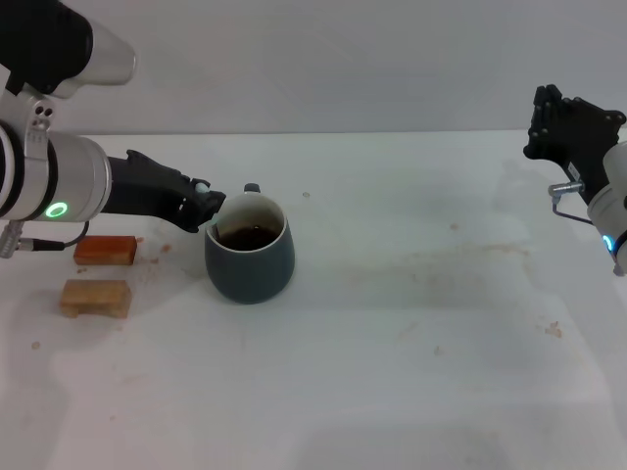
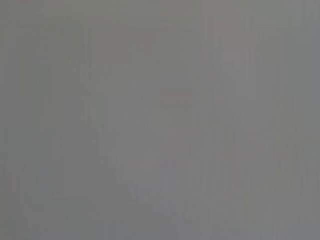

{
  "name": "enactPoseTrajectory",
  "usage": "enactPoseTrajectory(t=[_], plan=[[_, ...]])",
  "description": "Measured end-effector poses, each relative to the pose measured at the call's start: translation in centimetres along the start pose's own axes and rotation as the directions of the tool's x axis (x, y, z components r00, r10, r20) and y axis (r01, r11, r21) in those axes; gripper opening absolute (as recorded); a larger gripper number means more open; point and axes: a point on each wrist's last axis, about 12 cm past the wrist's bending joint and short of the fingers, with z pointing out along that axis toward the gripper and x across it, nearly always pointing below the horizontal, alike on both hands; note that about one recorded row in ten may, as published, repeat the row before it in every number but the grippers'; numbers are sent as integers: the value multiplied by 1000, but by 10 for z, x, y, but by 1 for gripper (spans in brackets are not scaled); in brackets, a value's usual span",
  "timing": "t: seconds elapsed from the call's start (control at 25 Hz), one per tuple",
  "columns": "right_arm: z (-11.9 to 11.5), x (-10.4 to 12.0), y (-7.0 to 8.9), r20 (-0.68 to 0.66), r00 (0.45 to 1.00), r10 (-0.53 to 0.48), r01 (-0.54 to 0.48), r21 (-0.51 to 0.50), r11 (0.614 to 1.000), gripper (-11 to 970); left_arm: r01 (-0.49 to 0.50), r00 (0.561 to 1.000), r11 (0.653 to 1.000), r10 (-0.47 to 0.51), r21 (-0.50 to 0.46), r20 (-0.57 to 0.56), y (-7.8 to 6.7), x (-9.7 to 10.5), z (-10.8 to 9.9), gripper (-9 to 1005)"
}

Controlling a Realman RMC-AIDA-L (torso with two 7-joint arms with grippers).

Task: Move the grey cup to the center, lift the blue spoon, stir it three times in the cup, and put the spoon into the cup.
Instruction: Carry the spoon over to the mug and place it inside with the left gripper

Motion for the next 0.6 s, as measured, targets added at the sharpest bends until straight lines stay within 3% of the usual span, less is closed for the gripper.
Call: enactPoseTrajectory(t=[0.6], plan=[[1, -2, 1, 5, 1000, -3, 3, -2, 1000, 46, 1, 1000, 1000, -1, 27, 15, -7, -2, -7, 181]])
